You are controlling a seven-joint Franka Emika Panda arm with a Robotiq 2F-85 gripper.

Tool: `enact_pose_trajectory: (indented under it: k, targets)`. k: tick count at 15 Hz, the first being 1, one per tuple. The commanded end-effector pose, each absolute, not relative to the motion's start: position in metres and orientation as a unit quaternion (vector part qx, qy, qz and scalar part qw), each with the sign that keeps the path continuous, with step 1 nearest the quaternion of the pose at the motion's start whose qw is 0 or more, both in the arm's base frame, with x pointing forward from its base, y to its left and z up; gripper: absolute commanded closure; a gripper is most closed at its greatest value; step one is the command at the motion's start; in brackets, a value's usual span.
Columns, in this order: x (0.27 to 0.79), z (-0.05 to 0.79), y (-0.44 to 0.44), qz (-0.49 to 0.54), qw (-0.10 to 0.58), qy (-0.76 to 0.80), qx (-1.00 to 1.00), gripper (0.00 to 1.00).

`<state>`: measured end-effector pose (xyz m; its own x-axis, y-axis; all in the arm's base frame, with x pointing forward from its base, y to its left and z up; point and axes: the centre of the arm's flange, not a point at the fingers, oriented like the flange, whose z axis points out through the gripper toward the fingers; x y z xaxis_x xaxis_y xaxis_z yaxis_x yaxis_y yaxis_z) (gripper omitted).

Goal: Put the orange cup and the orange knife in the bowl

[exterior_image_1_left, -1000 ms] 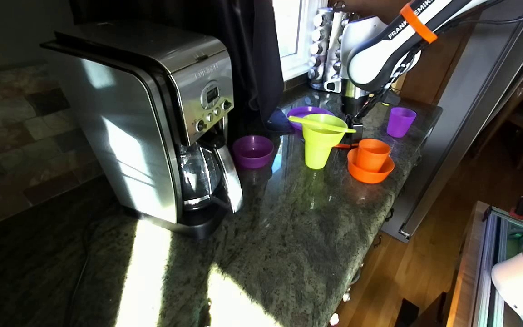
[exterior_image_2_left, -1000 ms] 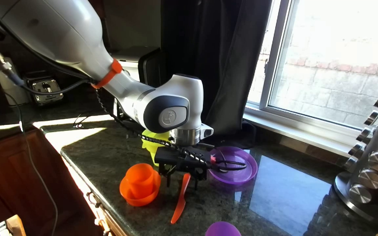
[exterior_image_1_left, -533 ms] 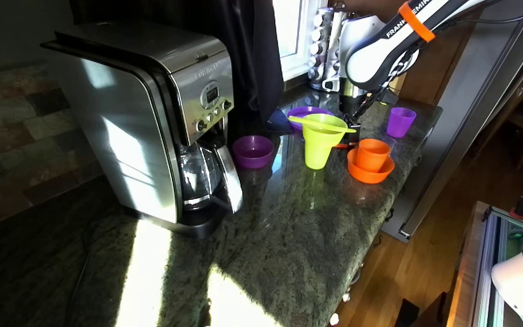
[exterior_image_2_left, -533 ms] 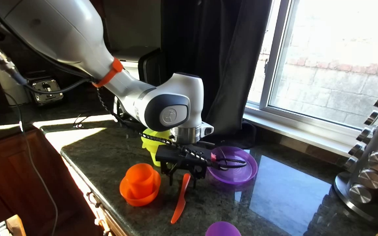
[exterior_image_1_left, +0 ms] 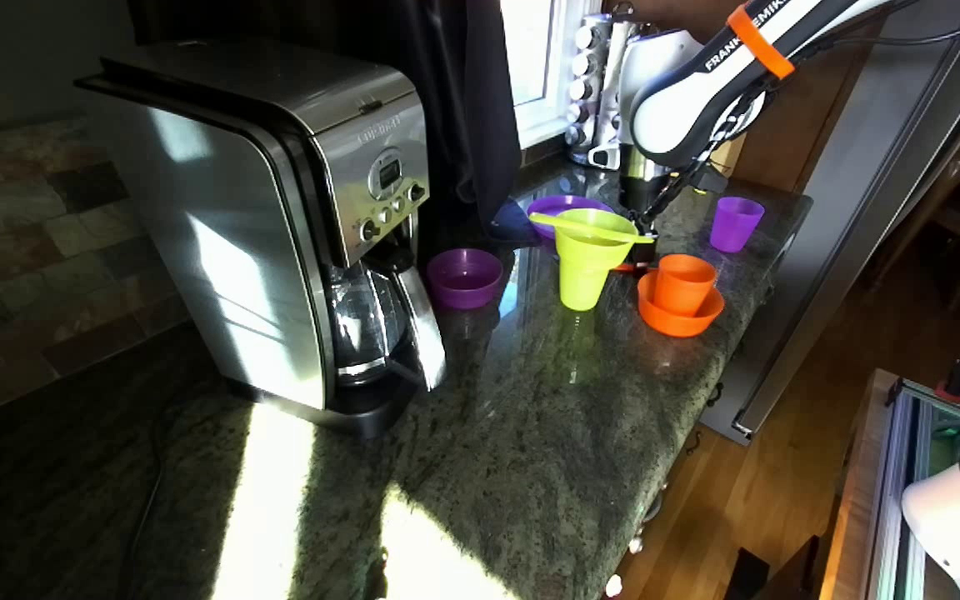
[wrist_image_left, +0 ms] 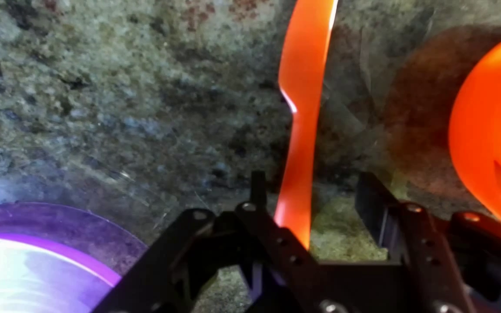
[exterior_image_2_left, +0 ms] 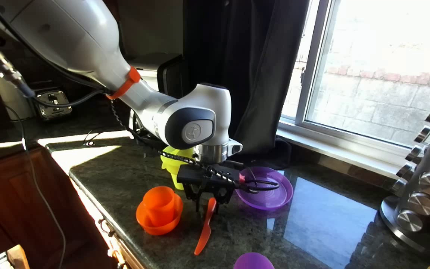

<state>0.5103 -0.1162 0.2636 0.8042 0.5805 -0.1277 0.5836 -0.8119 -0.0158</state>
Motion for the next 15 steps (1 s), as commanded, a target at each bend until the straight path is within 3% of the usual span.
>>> enact_pose_trajectory:
  k: [1, 4, 6, 10, 15]
  targets:
    - [0.518, 0.257, -0.119, -0.06, 0.006, 0.303, 0.951, 0.75]
    - [0.519, 0.257, -0.12, -0.06, 0.007, 0.302, 0.951, 0.99]
    - [0.519, 0.259, -0.122, -0.058, 0.008, 0.302, 0.952, 0.95]
    - [0.51, 0.269, -0.132, -0.055, -0.004, 0.302, 0.952, 0.95]
    - [0.483, 0.301, -0.157, -0.026, -0.071, 0.342, 0.937, 0.95]
